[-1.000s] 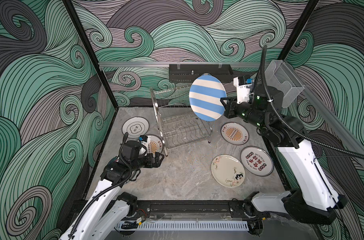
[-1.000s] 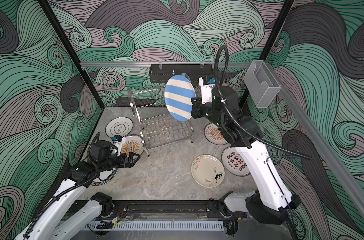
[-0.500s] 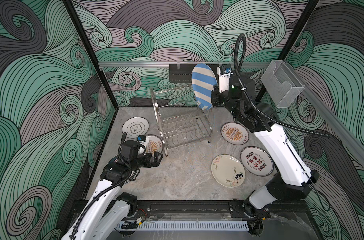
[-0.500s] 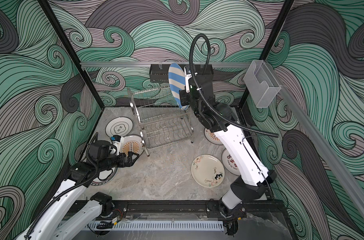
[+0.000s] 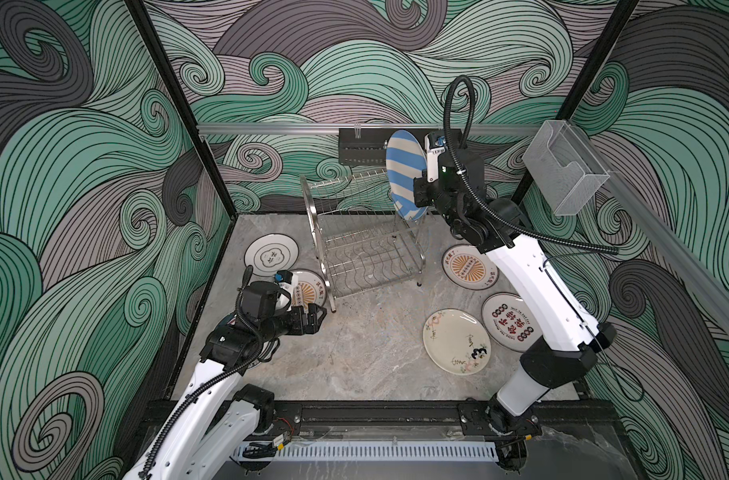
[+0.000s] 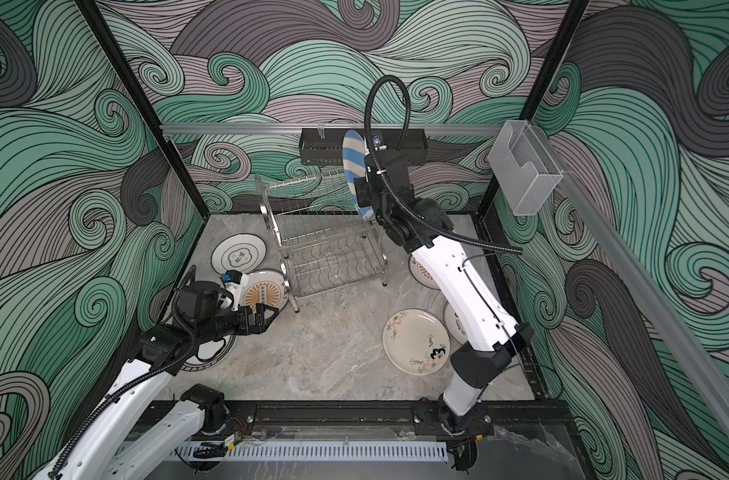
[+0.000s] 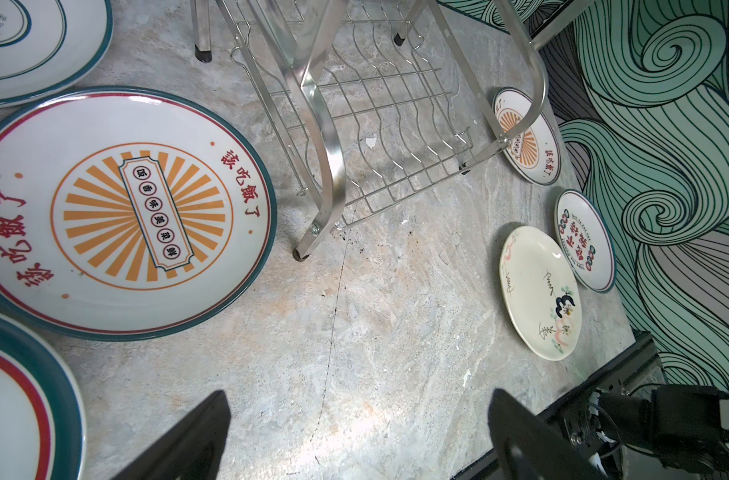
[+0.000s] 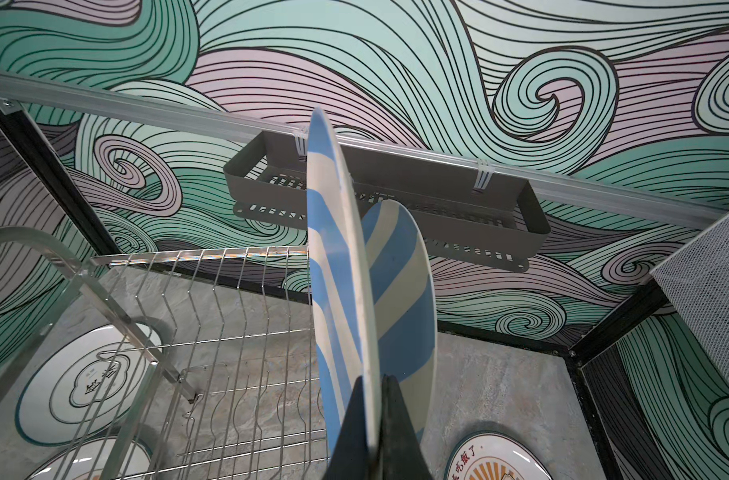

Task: Load the plates into the dish rack
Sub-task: 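Lower the striped plate into the rack beside the first plate, right gripper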

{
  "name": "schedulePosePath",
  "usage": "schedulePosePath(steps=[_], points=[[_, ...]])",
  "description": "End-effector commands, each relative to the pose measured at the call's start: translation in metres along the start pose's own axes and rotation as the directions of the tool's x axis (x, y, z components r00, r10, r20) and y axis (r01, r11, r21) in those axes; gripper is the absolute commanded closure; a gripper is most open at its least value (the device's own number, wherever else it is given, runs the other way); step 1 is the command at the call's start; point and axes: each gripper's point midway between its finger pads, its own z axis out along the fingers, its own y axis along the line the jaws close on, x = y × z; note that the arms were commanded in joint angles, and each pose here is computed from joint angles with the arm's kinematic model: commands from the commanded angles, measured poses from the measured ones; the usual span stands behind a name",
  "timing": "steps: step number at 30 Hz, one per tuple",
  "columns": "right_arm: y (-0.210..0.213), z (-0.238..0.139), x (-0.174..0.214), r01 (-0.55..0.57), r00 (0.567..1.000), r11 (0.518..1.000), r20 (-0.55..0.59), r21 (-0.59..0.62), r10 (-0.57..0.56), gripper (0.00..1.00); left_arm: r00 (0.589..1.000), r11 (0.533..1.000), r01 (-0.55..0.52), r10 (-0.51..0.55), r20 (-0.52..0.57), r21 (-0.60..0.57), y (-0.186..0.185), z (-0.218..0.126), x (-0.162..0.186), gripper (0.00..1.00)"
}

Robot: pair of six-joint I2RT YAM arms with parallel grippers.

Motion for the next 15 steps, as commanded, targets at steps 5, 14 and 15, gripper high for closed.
schedulePosePath(steps=[5,14,15], points=[[0.001,0.015,-0.005,-0.06,0.998,0.998,0.03,0.013,0.059,1.0,1.0,1.0,-0.004,0.004,0.003,-0.005,0.002,-0.002,0.0,0.01],[-0.002,0.029,0.008,-0.056,0.998,0.996,-0.001,0.064,0.057,1.0,1.0,1.0,0.003,-0.003,-0.002,-0.007,0.004,0.0,0.0,0.01],[-0.002,0.031,0.01,-0.057,0.998,0.996,-0.004,0.068,0.057,1.0,1.0,1.0,0.003,-0.003,-0.001,-0.006,0.004,0.0,0.0,0.01]])
